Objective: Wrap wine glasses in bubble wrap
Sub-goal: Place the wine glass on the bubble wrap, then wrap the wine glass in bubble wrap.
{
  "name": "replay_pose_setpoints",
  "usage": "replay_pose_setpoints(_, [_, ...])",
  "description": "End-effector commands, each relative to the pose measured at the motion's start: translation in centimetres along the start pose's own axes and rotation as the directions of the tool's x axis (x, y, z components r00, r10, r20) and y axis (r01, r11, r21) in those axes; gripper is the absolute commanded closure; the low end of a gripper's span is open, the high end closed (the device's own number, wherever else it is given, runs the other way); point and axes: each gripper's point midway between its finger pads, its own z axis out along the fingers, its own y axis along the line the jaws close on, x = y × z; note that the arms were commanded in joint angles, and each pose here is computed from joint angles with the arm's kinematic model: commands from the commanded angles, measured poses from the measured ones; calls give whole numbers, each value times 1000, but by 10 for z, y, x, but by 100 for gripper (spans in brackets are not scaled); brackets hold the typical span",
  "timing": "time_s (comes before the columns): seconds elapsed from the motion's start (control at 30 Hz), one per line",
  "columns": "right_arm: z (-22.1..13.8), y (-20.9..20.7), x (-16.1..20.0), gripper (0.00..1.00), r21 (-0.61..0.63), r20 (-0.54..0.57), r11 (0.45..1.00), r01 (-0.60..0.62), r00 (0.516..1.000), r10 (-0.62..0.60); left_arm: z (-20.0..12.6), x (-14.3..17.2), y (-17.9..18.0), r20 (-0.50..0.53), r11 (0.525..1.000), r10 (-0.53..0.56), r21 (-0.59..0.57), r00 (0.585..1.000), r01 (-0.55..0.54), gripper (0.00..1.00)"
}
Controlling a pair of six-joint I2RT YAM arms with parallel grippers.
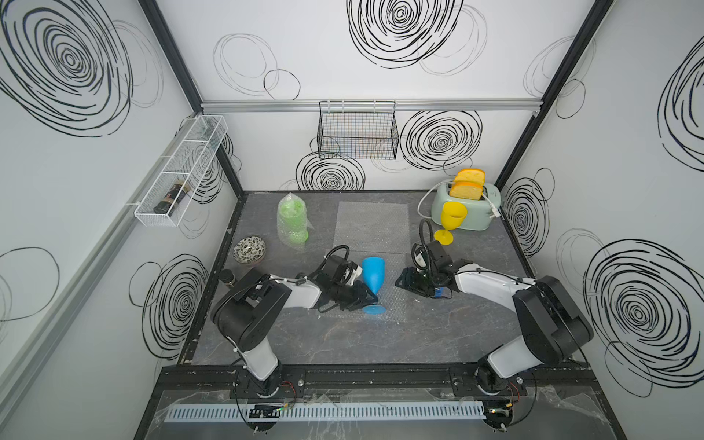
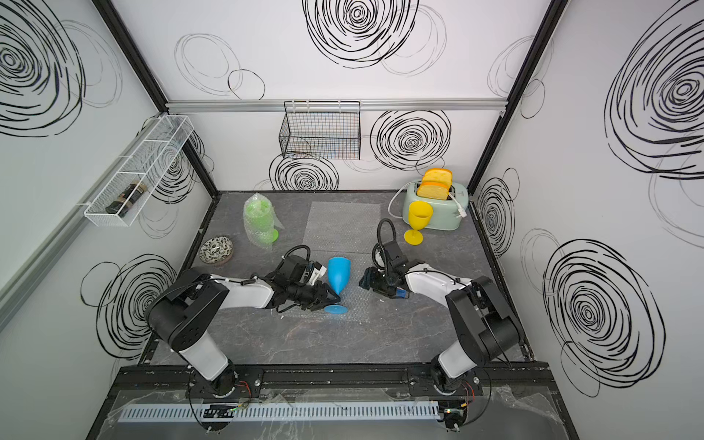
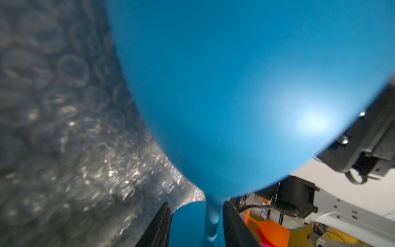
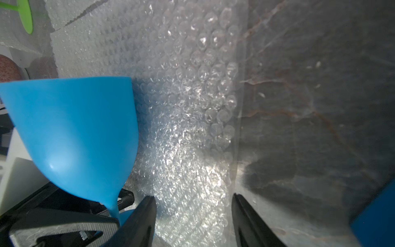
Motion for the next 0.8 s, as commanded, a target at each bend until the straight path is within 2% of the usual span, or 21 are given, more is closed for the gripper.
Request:
replay_pose_setpoints(0.0, [-1, 8, -11, 38, -15, 23, 1000, 9, 1000, -9, -14, -13, -8, 63, 999, 36, -2, 997, -36, 48])
replay_pose_setpoints(0.13, [-1, 7, -13, 38, -13, 20, 1000, 9, 1000, -9, -26, -23, -15, 82, 999, 46, 21, 996, -47, 32])
replay_pose_setpoints(0.23, [0, 0, -12, 37, -2, 18, 1000, -3, 1000, 3, -30, -33, -17, 100, 998, 63, 14, 993, -65, 26])
replay_pose_setpoints(0.33, [1, -2, -11, 37, -3, 9, 1000, -15, 1000, 15, -35, -50, -23, 116, 996, 83, 8, 990, -85, 26])
replay_pose_setpoints(0.53, [8, -7, -6, 37, 0, -11, 1000, -27, 1000, 27, -33, -75, -17, 122, 996, 94, -13, 988, -93, 32])
replay_pose_setpoints(0.77, [20, -14, -3, 36, -7, -32, 999, -36, 999, 36, -19, -75, -3, 65, 994, 97, -61, 993, -93, 32])
